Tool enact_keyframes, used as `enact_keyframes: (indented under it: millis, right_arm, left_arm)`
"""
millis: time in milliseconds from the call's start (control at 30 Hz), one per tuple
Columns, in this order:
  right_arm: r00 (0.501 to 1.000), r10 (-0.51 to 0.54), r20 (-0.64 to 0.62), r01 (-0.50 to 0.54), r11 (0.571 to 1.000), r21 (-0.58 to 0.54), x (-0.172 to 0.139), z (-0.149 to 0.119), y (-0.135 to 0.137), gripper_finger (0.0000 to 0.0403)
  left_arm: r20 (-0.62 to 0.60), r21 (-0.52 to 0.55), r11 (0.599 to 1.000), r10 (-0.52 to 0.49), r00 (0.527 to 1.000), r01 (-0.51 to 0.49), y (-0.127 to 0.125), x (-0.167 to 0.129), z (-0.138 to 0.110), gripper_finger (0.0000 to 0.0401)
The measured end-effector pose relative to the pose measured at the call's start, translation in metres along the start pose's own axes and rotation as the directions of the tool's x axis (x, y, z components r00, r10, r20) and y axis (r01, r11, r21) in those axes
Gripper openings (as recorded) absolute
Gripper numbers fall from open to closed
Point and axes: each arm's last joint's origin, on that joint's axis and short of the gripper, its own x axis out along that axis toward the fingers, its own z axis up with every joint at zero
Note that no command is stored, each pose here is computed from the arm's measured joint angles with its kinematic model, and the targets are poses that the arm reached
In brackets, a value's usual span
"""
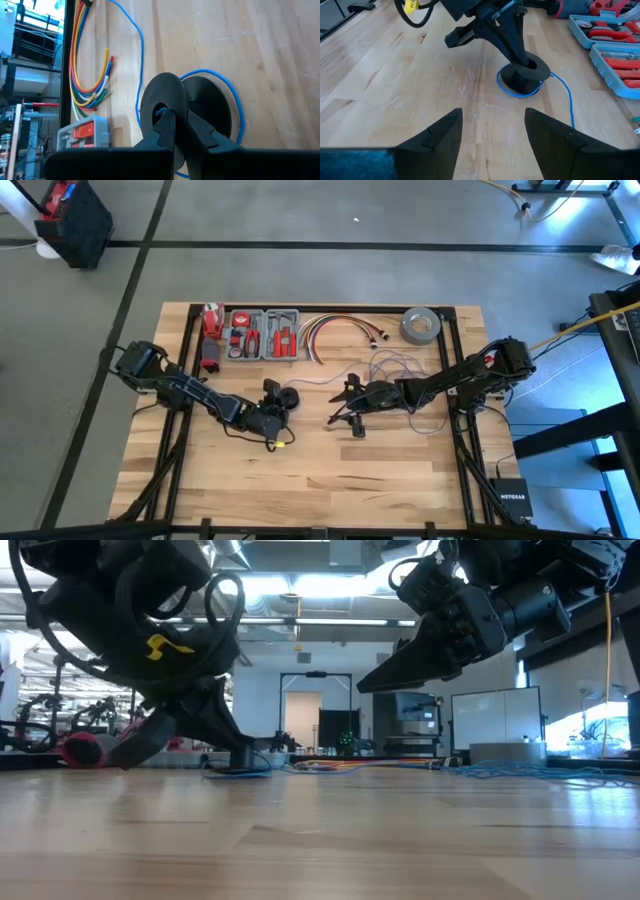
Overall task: Coil cords
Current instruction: Coil the blue wire onto the black spool
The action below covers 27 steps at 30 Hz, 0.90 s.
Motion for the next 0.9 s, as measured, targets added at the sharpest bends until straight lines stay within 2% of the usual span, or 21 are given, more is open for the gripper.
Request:
enact_keyframes:
  millis: [400,900]
  right_arm:
    - [1.0,0.004,-0.007,-0.004,1.0,0.0,0.0,0.0,0.0,0.022]
    - [1.0,0.004,0.006,-0.004,1.0,0.002,-0.021,0.015,-0.001,0.022]
  left_arm:
    - [0.035,-0.04,0.999,-0.001,0.999,0.003,0.006,-0.002,0.014,0.0001]
    - [0.035,-0.07,0.998,0.003,0.999,-0.001,0.006,-0.003,0.015,0.0]
